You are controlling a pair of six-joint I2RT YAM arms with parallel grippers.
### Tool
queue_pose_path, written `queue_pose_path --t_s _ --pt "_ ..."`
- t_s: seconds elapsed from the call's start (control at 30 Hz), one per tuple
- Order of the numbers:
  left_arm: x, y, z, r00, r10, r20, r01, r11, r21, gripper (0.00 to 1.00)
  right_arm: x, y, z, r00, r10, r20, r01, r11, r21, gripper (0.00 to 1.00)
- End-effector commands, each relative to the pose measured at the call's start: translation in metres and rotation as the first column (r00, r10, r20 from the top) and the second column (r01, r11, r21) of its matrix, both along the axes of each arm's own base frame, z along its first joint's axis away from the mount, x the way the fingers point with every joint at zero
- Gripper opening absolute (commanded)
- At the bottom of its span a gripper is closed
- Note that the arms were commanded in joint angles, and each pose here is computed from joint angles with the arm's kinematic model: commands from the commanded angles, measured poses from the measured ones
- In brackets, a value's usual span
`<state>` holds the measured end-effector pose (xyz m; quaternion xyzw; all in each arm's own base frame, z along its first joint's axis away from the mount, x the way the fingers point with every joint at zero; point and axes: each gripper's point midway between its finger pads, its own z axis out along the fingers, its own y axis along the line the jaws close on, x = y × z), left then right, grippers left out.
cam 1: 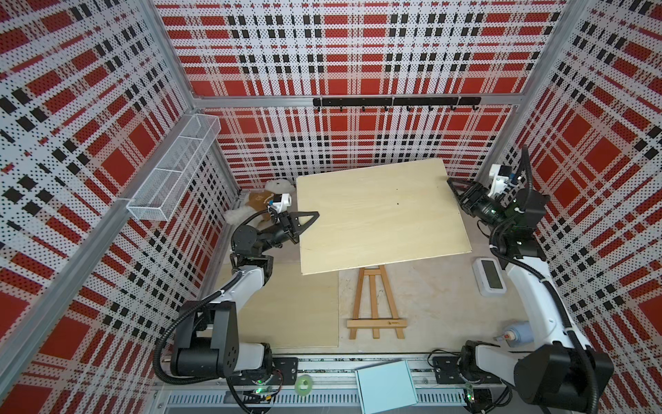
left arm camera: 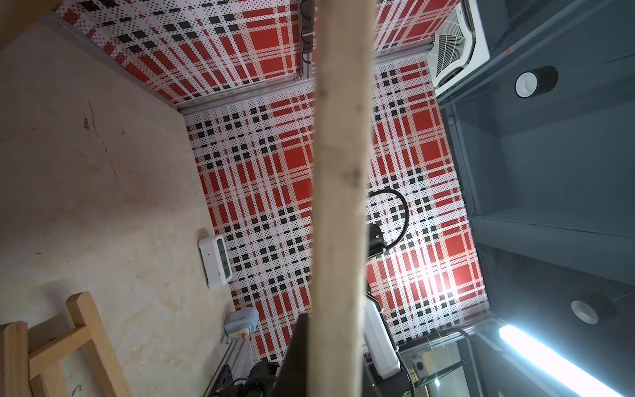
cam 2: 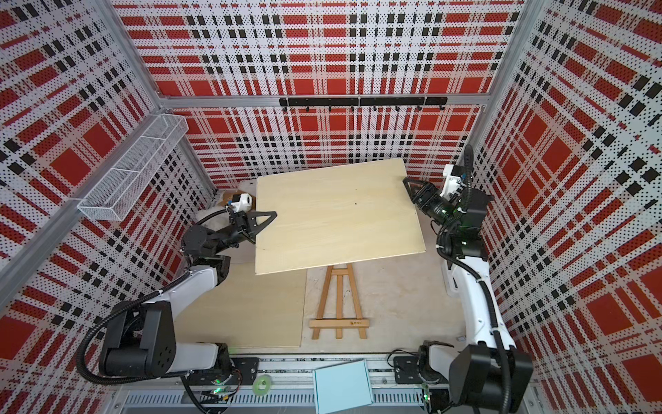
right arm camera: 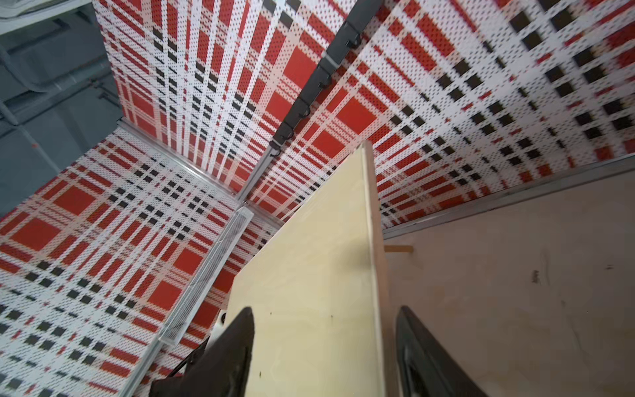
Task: Disassemble the easel
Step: Place the drawing board at the corner of the board.
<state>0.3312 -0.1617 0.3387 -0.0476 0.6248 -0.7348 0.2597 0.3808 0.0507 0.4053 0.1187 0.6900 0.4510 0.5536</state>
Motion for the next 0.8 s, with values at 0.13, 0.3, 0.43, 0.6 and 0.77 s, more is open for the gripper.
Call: queue_pose_path --t_s 0.13,0.3,0.43,0.6,0.77 --pt "-0.004 0.004 0.061 0.987 0.076 0.143 -0.065 0.995 -0.081 0.0 -0.017 -0.035 -0.007 0.974 -0.224 -0.041 0.217 0.967 -0.135 0.72" --pt "-0.001 0.003 0.062 0.986 0.108 0.125 -0.097 0.991 -0.09 0.0 -0.031 -0.034 -0.01 0.973 -0.222 -0.067 0.214 0.97 -0.111 0.73" --pt "0.006 -0.002 0.059 0.981 0.168 0.101 -0.164 0.985 -0.045 0.0 -0.046 -0.024 -0.021 0.982 -0.175 -0.07 0.177 0.984 0.021 0.73" --pt "0.016 -0.02 0.064 0.976 0.198 0.085 -0.195 0.98 -0.042 0.0 -0.058 -0.007 -0.033 0.99 -0.085 -0.109 0.098 0.988 0.123 0.73" --pt "0.023 -0.048 0.075 0.978 0.187 0.093 -0.181 0.981 -0.067 0.0 -0.071 0.008 -0.051 0.988 -0.046 -0.145 0.077 0.974 0.215 0.73"
